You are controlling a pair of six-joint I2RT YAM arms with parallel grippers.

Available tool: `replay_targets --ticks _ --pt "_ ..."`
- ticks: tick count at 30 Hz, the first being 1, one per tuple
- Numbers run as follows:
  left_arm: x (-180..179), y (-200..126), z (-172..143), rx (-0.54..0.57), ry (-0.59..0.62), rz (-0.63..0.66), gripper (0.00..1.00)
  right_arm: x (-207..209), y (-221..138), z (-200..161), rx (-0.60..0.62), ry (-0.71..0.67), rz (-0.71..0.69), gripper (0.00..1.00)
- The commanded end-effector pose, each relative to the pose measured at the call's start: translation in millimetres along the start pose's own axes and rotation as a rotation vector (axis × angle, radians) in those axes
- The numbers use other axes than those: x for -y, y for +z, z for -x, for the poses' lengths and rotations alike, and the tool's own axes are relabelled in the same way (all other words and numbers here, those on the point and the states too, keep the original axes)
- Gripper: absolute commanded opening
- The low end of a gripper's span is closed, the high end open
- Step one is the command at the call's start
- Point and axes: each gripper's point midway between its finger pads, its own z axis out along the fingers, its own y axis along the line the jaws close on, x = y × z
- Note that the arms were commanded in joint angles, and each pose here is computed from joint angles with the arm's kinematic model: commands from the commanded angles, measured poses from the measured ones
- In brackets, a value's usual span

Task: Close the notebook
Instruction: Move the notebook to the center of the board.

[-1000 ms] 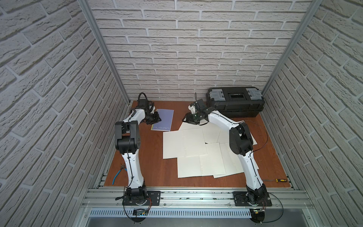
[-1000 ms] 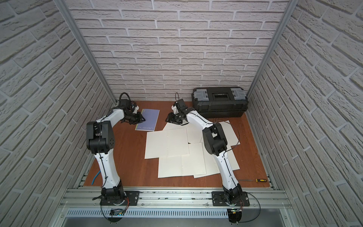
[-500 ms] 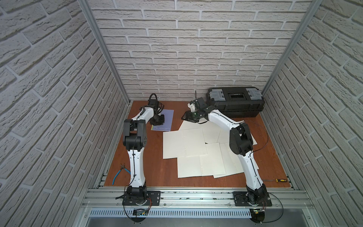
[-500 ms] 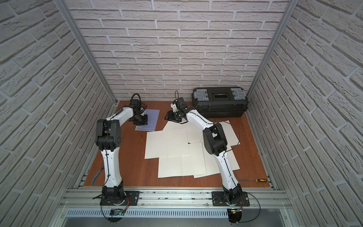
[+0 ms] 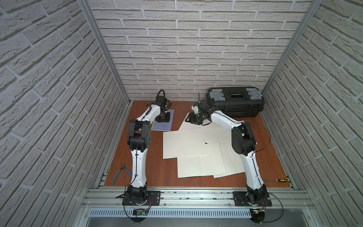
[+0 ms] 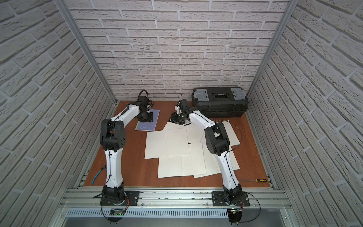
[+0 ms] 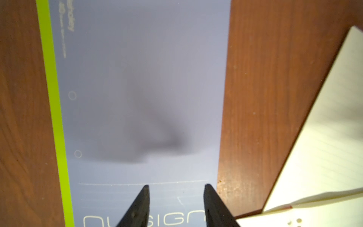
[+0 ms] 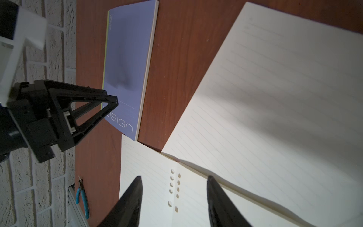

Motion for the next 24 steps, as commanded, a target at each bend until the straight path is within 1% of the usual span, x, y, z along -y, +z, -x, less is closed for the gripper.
replay_targets --ticks 1,6,13,19,24 --pt "5.4 5.7 -1.1 -0.028 0.009 0.02 0.49 -12.4 -43.3 24.3 0.102 -0.032 0.022 0.53" --pt "15.5 9.5 2.4 -0.041 0.051 0.065 0.54 3.8 -58.8 24.7 0.118 -0.014 0.005 0.53" --pt "15.3 17.2 5.8 -0.065 0.051 0.113 0.6 18.7 -70.7 12.9 0.104 -0.005 -0.014 0.54" --pt "15.5 25.8 3.9 -0.091 0.053 0.132 0.59 25.0 -70.0 1.8 0.076 0.007 -0.012 0.54" --pt "16.8 32.5 0.4 -0.11 0.058 0.136 0.58 25.6 -67.7 -0.2 0.068 0.011 -0.007 0.53"
